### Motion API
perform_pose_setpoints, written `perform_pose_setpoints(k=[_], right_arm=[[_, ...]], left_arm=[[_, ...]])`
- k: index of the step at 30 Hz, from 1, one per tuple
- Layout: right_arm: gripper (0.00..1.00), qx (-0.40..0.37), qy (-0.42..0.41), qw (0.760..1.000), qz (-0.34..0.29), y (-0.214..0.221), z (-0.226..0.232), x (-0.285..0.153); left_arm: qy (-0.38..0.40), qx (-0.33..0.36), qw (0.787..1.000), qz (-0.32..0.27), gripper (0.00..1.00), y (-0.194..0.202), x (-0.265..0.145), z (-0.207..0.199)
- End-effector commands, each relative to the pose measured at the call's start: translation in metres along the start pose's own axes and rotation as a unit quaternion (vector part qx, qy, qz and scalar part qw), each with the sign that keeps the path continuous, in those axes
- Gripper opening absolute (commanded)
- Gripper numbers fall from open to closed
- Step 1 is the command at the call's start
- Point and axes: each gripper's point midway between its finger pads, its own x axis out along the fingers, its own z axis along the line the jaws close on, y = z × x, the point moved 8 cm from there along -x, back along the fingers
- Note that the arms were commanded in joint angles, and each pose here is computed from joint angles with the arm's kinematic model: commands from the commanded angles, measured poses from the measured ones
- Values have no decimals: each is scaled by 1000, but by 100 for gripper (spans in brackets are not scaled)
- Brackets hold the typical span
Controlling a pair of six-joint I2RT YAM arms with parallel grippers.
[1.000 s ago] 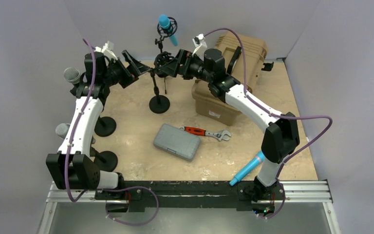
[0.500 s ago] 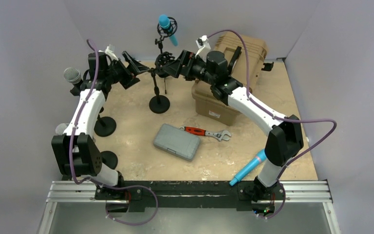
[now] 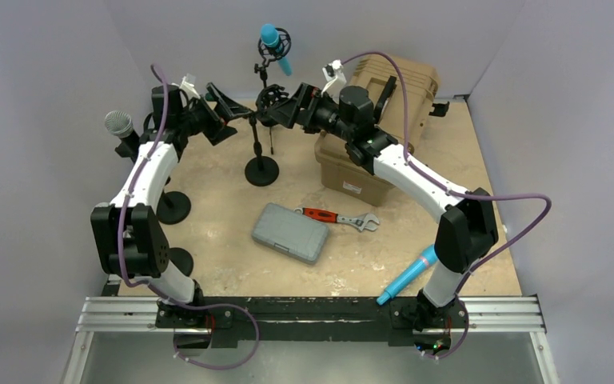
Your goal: Remove the microphone from the stand
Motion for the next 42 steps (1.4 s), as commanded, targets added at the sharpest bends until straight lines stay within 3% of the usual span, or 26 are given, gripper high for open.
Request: perform_pose_setpoints(k=[1,6,15,26,42], right_arm=[[98,-7,-33,999,-29,-14,18,-6],[98,-6,-32,999,-28,-13,18,-8],[98,-6,-27,999,-27,-13,17,-7],[97,-8,-3,1000,-24,-14,11,-2],[99,-15,48,998,-24,-14,0,-1]], left_arm=[[40,10,999,16,97,1,7,-13],[11,7,1000,18,96,7,9,-7],[-75,-25,996,46,84,19,16,25],[-156,-88,981,74,77,48,32,80],[-225,-77,969,65,73,65,25,93]])
